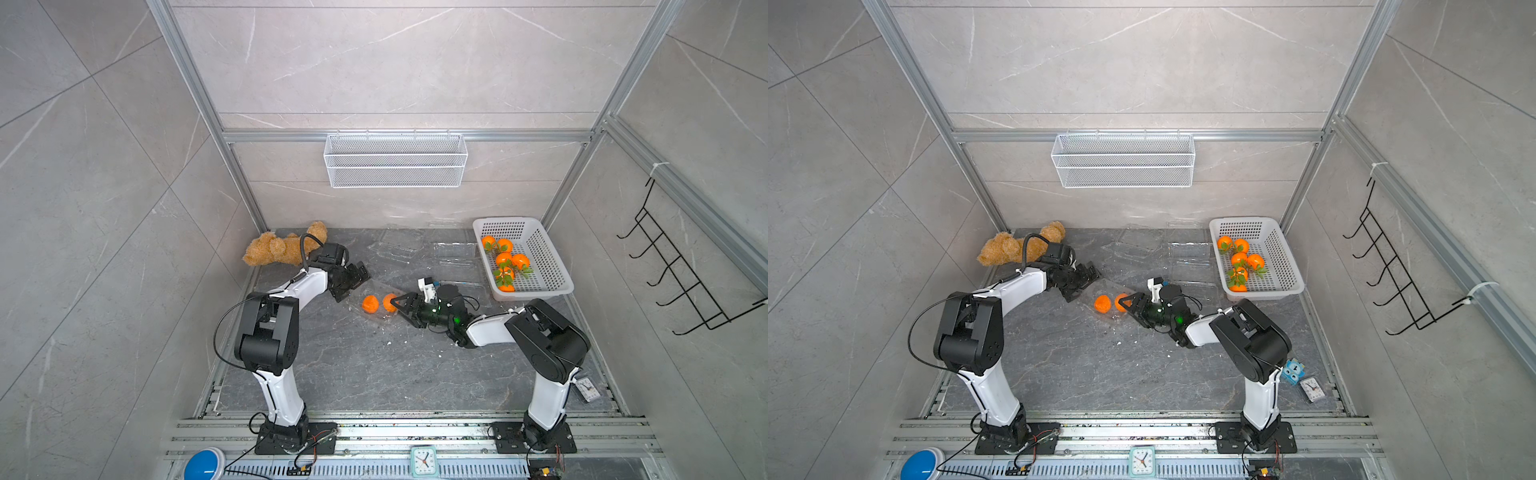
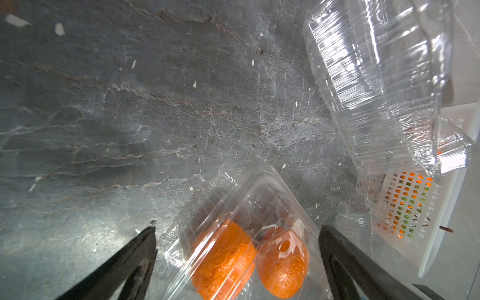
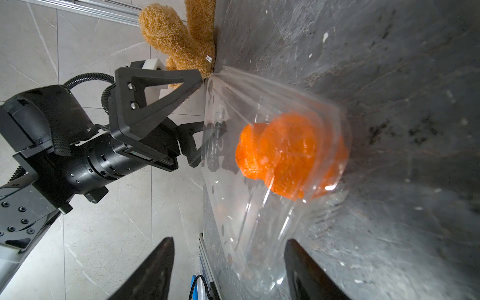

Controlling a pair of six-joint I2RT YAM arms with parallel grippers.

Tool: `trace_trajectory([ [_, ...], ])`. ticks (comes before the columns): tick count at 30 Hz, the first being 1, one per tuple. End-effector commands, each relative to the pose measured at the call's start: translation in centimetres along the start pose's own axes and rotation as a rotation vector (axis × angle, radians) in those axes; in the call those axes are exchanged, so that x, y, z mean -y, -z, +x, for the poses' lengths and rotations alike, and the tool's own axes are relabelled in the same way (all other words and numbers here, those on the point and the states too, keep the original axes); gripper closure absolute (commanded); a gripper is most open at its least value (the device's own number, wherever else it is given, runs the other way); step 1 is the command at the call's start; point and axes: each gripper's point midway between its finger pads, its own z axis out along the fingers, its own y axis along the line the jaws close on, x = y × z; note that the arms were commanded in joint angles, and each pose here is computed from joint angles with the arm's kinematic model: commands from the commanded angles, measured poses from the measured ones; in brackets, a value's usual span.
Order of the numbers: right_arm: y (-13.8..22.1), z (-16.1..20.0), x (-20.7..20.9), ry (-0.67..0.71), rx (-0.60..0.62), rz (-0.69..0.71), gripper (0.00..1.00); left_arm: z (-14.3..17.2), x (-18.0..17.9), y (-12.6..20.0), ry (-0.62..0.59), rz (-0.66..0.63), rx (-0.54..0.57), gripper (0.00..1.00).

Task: Take oranges out of containers
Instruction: Open the packing box at the center of the board.

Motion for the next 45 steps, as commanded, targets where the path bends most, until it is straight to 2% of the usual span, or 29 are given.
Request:
trace_trajectory([
  [1,0.0,-0.6,-2.5,0.037,0.007,-0.064,0.32,0.1,1.5,0.9,-0.012,0.053,0.009,0.01],
  [19,-0.4,-0.7,-3.3,0.0,0.003,-0.143,0.4,1.7,3.0,0.4,-0.018,0.09,-0.013,0.01],
  [35,-1.0,-0.2,-2.9,-0.036,-0.016,-0.163,0.52,2.6,4.8,-0.4,-0.023,0.121,-0.031,0.01],
  [45,-1.7,0.1,-2.6,-0.045,-0.027,-0.164,0.52,3.7,5.9,-0.4,-0.019,0.157,-0.049,0.01],
])
